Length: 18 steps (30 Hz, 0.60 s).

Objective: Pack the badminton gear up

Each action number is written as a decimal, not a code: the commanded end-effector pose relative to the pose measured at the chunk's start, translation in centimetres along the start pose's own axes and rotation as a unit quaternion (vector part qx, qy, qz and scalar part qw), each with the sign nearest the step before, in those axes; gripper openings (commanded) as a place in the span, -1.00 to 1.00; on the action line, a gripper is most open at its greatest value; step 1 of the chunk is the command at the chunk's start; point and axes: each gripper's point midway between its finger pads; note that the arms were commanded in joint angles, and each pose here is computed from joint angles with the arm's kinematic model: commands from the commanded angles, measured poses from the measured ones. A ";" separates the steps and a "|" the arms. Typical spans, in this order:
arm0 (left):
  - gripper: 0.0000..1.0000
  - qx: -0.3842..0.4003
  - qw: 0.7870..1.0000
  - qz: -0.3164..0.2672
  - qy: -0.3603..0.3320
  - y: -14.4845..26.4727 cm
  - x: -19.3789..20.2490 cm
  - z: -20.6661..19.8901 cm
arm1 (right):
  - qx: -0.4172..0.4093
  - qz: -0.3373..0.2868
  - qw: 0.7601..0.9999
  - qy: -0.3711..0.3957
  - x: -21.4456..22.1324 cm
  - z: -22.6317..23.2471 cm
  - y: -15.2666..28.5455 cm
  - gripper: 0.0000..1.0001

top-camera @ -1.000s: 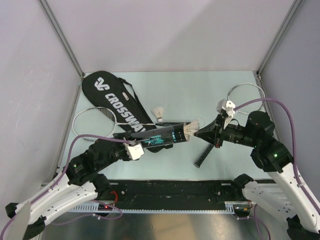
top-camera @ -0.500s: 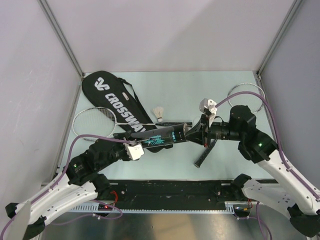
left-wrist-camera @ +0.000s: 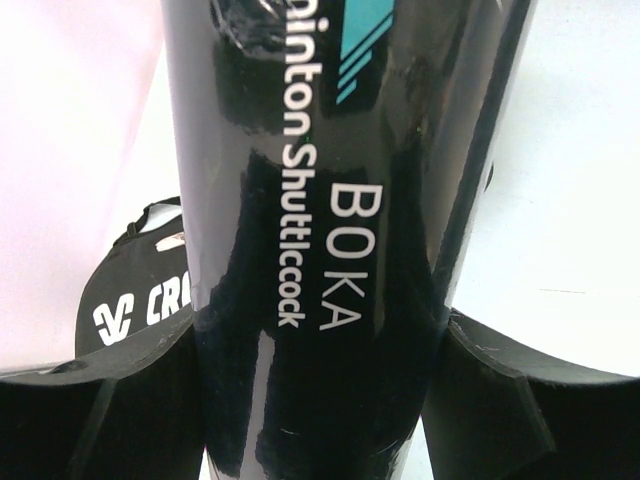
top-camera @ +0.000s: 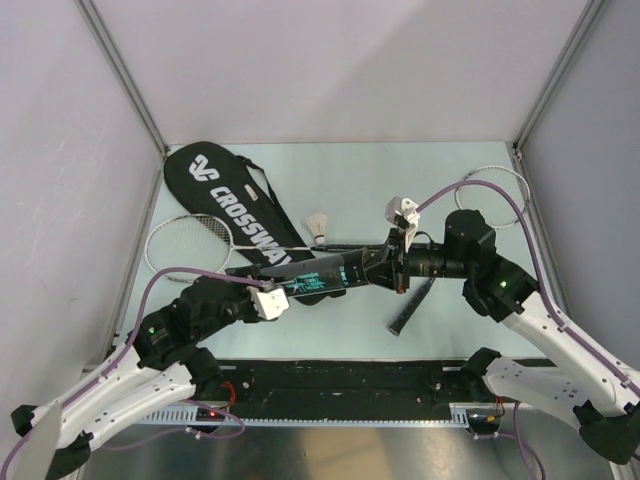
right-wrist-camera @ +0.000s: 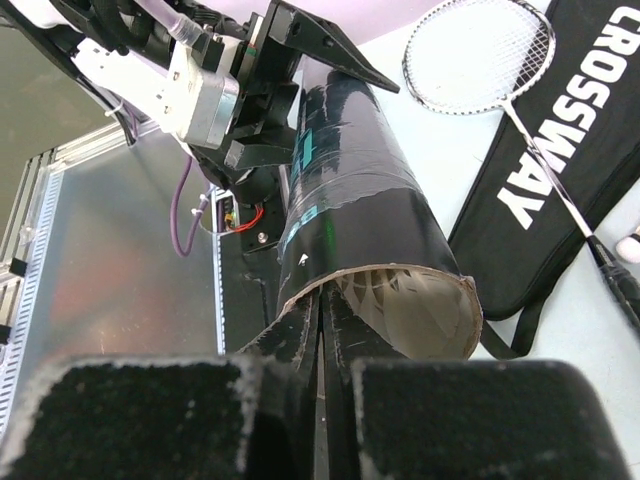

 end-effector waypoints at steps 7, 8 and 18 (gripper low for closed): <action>0.00 -0.047 0.997 -0.060 0.018 1.1 -3.8 3.4 | 0.022 -0.038 0.999 -0.019 -1.8 -0.9 -0.9 -0.48; 0.00 -0.051 0.997 -0.054 0.024 1.1 -3.7 3.6 | 0.028 -0.042 0.999 -0.020 -1.9 -0.9 -0.6 -0.34; 0.00 -0.084 0.995 0.002 0.043 0.7 -1.7 4.5 | 0.092 -0.154 0.983 -0.023 -6.4 -0.4 3.4 0.04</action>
Point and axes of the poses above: each gripper's point midway between its finger pads, its own y axis back along the fingers, its own z axis along the line the jaws close on, x = y × z, and after that the axes turned 6 degrees about -y, right-handed
